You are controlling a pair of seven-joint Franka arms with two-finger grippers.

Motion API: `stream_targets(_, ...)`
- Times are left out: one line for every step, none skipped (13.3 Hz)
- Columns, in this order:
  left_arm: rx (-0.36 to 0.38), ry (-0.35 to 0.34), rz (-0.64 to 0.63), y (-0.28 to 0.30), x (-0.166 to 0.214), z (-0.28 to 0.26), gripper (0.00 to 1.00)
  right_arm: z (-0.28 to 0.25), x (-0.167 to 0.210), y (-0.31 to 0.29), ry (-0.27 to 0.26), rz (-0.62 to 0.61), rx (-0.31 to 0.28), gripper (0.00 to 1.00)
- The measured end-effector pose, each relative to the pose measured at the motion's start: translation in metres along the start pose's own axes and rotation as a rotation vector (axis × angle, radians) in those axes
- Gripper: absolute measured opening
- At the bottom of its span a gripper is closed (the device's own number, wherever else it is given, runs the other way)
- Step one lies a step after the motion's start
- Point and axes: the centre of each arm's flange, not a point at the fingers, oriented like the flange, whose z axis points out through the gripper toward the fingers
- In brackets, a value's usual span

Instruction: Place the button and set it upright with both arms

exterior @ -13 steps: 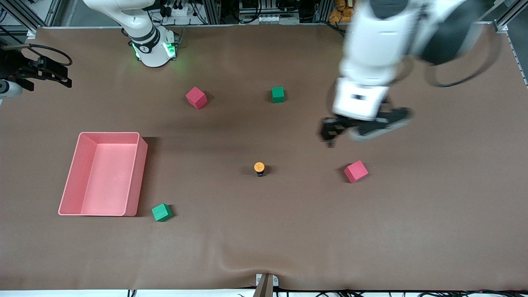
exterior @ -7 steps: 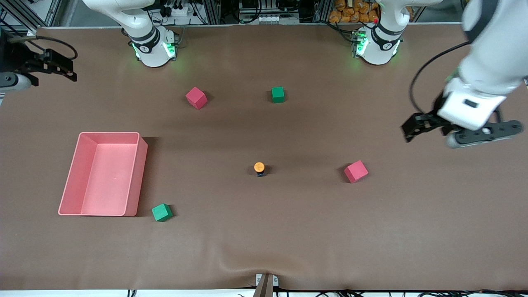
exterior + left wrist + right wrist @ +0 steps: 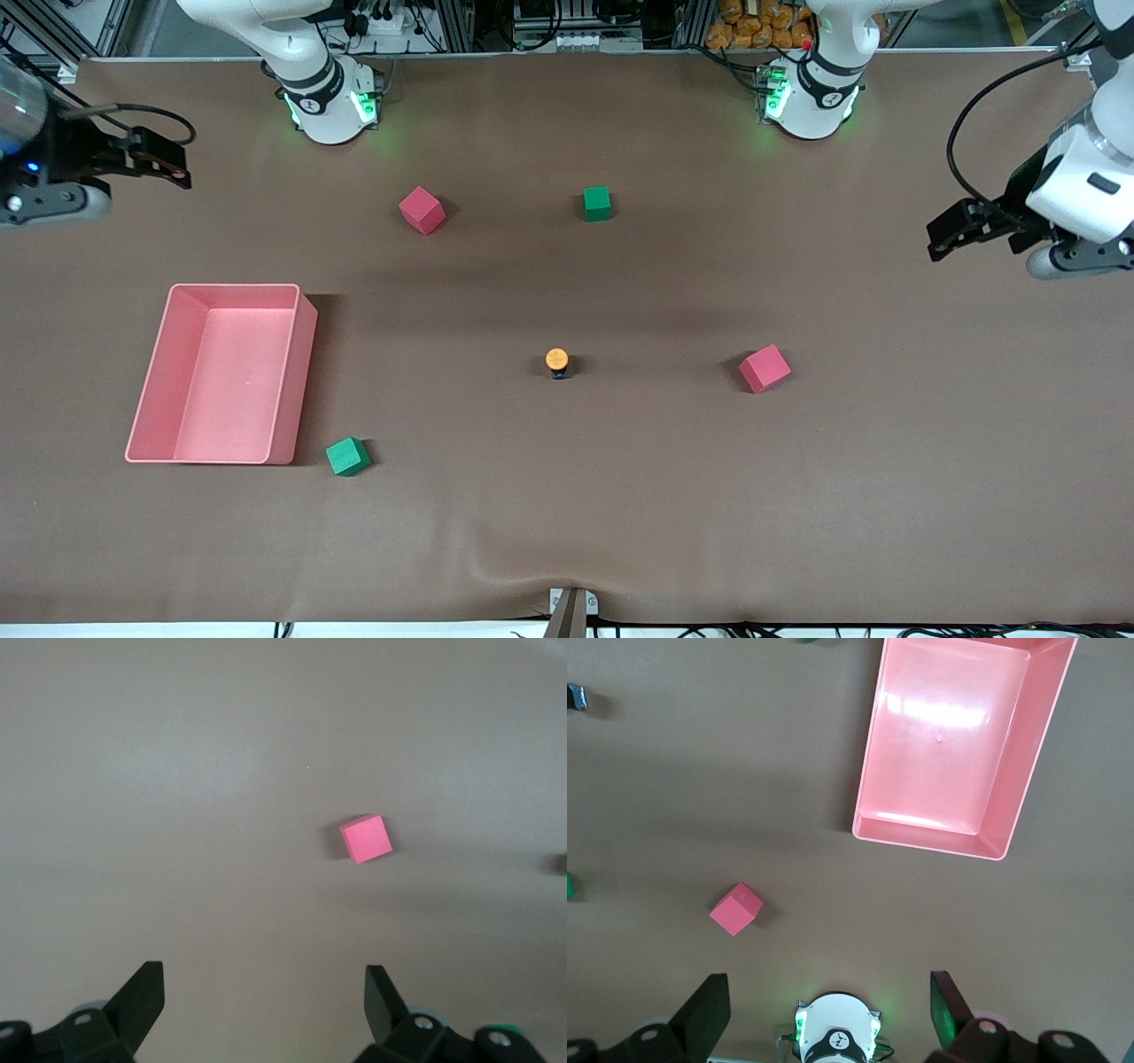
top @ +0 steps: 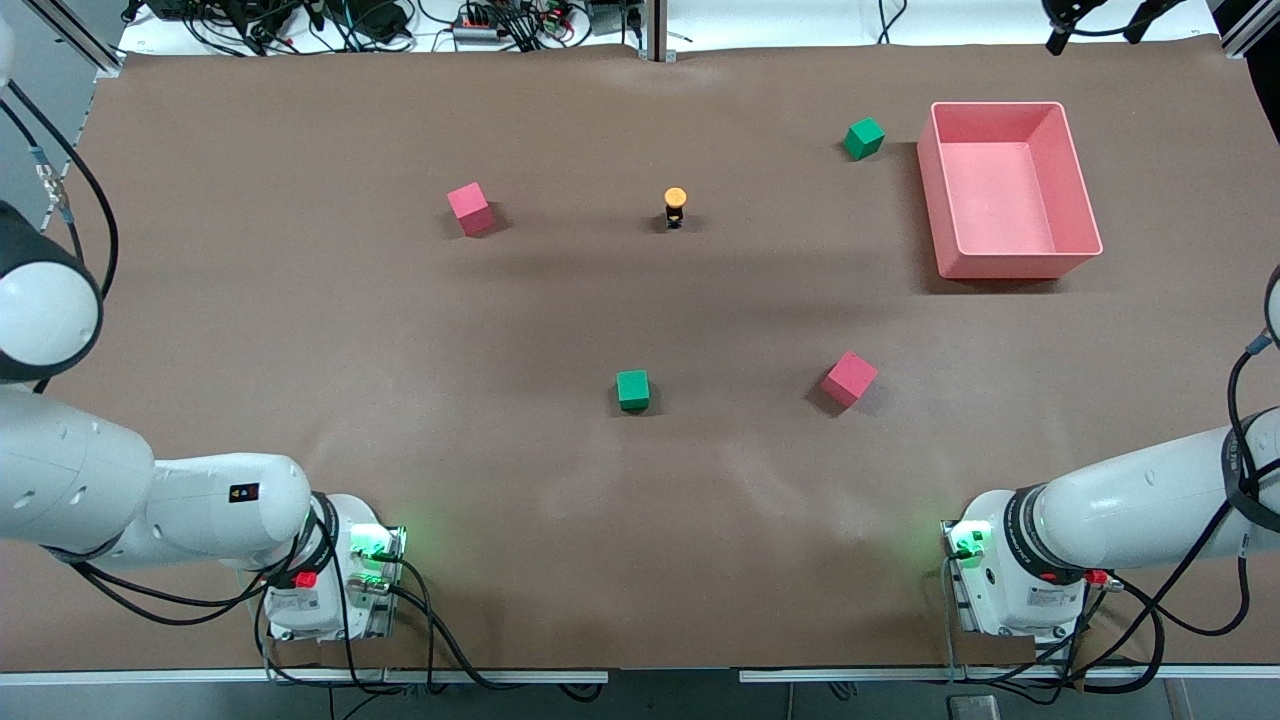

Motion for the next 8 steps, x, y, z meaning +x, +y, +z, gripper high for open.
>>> stream_targets(0.001,0.009,0.021,-0.002,-0.003,-0.006,1.0,0.001,0.0,0.006,-0.003,0.012,0.0,1.0)
stream_targets(0.003,0.011,0.032,-0.004,-0.006,-0.012,1.0,0.001,0.0,0.016,0.0,0.03,0.002,1.0)
stream_targets(0.004,0.009,0.037,-0.008,-0.009,-0.018,1.0,0.001,-0.001,0.027,0.005,0.049,0.006,1.0)
stream_targets(0.007,0.002,0.037,-0.01,-0.011,-0.022,1.0,0.001,0.0,0.034,0.016,0.062,0.007,1.0)
stream_targets(0.009,-0.007,0.037,-0.012,-0.014,-0.025,1.0,0.001,0.004,0.036,0.037,0.065,0.006,1.0)
stream_targets(0.011,-0.015,0.036,-0.013,-0.016,-0.027,1.0,0.001,0.009,0.034,0.063,0.061,0.002,1.0)
stream_targets(0.011,-0.015,0.033,-0.014,-0.016,-0.028,1.0,0.001,0.013,0.033,0.084,0.059,0.0,1.0)
stream_targets(0.01,-0.011,0.03,-0.016,-0.017,-0.03,1.0,0.002,0.016,0.035,0.101,0.061,-0.002,1.0)
